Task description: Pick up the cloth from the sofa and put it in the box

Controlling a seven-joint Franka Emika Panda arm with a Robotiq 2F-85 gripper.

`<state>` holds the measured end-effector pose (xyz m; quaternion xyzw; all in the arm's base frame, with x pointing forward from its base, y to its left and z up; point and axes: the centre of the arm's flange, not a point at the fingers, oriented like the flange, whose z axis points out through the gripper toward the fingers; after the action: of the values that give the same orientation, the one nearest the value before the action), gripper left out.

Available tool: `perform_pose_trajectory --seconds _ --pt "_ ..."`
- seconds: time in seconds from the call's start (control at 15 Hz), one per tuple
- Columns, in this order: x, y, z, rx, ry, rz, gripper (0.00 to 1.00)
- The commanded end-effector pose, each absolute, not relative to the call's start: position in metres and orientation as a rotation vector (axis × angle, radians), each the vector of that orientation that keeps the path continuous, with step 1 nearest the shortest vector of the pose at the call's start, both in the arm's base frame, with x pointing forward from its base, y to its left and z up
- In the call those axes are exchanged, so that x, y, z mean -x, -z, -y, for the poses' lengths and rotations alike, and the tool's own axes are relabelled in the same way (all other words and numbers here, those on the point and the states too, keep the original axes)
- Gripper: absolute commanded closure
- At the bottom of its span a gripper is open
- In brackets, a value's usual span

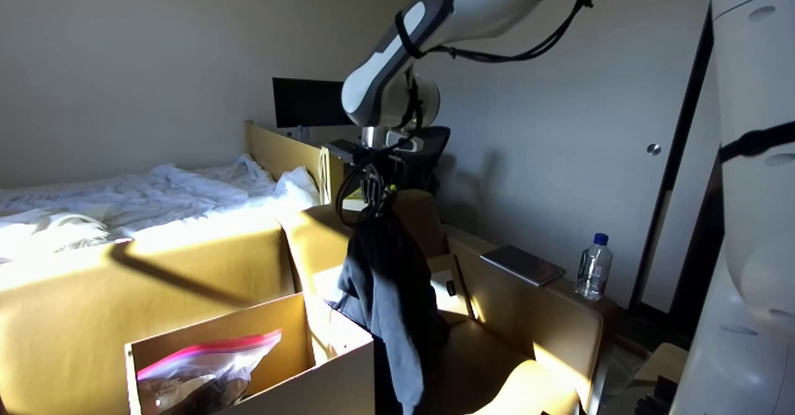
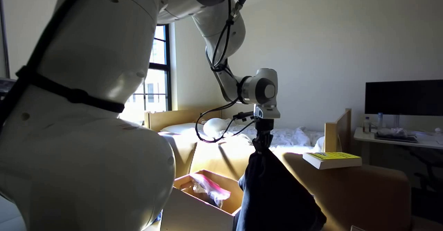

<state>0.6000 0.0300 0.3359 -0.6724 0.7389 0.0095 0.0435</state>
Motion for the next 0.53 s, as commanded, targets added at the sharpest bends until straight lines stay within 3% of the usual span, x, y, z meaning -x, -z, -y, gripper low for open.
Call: perform_pose_trajectory --seconds 0.0,0.47 --pt "-0.559 -0.418 -0.047 2.005 0.272 -2.289 0.98" --pt "-0.504 -0.542 -0.13 1.709 0.704 -2.249 0.98"
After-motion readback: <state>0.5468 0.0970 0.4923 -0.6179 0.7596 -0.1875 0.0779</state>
